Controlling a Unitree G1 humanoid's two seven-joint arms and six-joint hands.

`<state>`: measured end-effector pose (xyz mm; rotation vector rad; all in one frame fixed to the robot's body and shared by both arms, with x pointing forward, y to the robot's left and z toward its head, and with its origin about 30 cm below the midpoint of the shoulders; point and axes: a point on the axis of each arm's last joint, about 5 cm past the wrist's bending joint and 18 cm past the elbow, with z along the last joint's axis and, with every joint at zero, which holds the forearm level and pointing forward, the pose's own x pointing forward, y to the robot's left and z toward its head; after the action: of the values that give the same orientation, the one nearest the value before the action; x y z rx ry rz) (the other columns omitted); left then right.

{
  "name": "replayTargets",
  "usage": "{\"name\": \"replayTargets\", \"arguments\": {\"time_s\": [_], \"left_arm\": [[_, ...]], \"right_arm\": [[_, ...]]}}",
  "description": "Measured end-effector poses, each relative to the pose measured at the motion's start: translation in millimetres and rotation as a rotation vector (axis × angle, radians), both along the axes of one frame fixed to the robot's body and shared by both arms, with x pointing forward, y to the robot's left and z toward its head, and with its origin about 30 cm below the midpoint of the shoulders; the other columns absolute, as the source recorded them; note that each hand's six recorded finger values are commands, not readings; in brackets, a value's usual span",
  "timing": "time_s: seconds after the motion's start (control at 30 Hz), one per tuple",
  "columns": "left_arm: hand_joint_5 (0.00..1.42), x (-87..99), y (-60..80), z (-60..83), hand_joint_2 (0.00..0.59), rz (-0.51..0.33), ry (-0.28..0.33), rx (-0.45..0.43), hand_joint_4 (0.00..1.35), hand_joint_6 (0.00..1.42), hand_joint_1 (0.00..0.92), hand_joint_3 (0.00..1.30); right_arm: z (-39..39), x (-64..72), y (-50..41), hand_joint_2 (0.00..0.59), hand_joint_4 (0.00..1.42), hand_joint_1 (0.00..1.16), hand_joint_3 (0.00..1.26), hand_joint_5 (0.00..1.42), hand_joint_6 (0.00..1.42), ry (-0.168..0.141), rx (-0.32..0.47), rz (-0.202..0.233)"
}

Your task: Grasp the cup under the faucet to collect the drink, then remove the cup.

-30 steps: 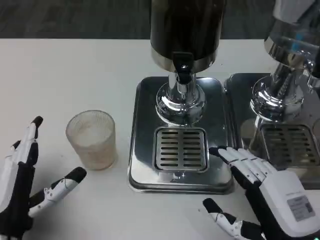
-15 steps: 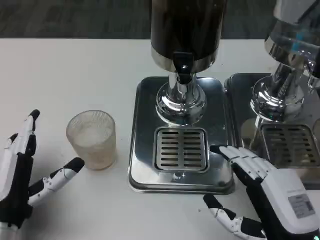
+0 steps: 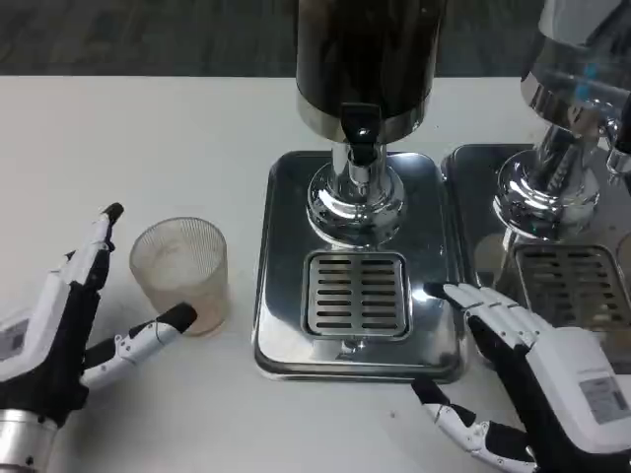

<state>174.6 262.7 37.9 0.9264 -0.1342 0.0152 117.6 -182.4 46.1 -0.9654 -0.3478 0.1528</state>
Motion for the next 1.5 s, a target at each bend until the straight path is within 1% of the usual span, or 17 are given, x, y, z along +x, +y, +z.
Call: {"name": "replayTargets", "arguments": {"time_s": [0.17,0.37,0.5,0.63,0.9,1.03,1.13,1.2,1.33,1.5], "left_arm": [[0.16,5.9,1.6,0.9,0.031,-0.027,0.038,-0.009,0.06,0.11,0.050,0.05],[0.17,14.8,3.4,5.2,0.031,-0.068,0.063,-0.016,0.07,0.11,0.050,0.06],[0.17,18.9,4.4,6.3,0.031,-0.077,0.092,-0.030,0.07,0.11,0.050,0.06],[0.17,21.9,4.6,7.3,0.031,-0.086,0.108,-0.030,0.08,0.12,0.050,0.06],[0.17,28.4,5.3,10.6,0.030,-0.122,0.140,-0.004,0.07,0.11,0.052,0.06],[0.21,30.5,5.2,11.1,0.029,-0.128,0.153,0.015,0.11,0.13,0.114,0.09],[0.25,30.5,4.2,9.0,0.027,-0.115,0.170,0.054,0.15,0.16,0.131,0.11],[0.27,31.3,3.2,9.1,0.028,-0.106,0.160,0.067,0.17,0.17,0.147,0.14],[0.32,33.9,0.9,10.9,0.033,-0.072,0.115,0.101,0.22,0.21,0.179,0.18],[0.40,34.2,-3.4,9.7,0.033,-0.021,0.067,0.118,0.30,0.26,0.187,0.24]], "right_arm": [[-1.6,-0.8,-0.8,0.341,0.19,0.45,0.21,0.21,0.32,0.011,0.002,-0.005],[-1.7,-0.9,-0.8,0.341,0.19,0.45,0.21,0.21,0.33,0.012,0.004,-0.007],[-1.8,-1.2,-0.9,0.341,0.19,0.45,0.21,0.21,0.34,0.013,0.004,-0.007],[-1.8,-1.3,-0.9,0.341,0.19,0.45,0.22,0.21,0.34,0.014,0.005,-0.008],[-1.9,-1.7,-0.8,0.347,0.19,0.45,0.22,0.21,0.34,0.015,0.008,-0.009],[-2.2,-2.1,-0.5,0.348,0.19,0.45,0.22,0.21,0.34,0.017,0.011,-0.011],[-2.4,-2.3,0.2,0.349,0.19,0.45,0.22,0.21,0.34,0.017,0.016,-0.014],[-2.4,-2.2,0.9,0.348,0.20,0.46,0.23,0.21,0.34,0.016,0.020,-0.016],[-2.6,-2.1,2.0,0.347,0.20,0.47,0.24,0.21,0.34,0.016,0.027,-0.019],[-2.4,-1.9,1.4,0.347,0.20,0.47,0.24,0.21,0.34,0.016,0.036,-0.028]]}}
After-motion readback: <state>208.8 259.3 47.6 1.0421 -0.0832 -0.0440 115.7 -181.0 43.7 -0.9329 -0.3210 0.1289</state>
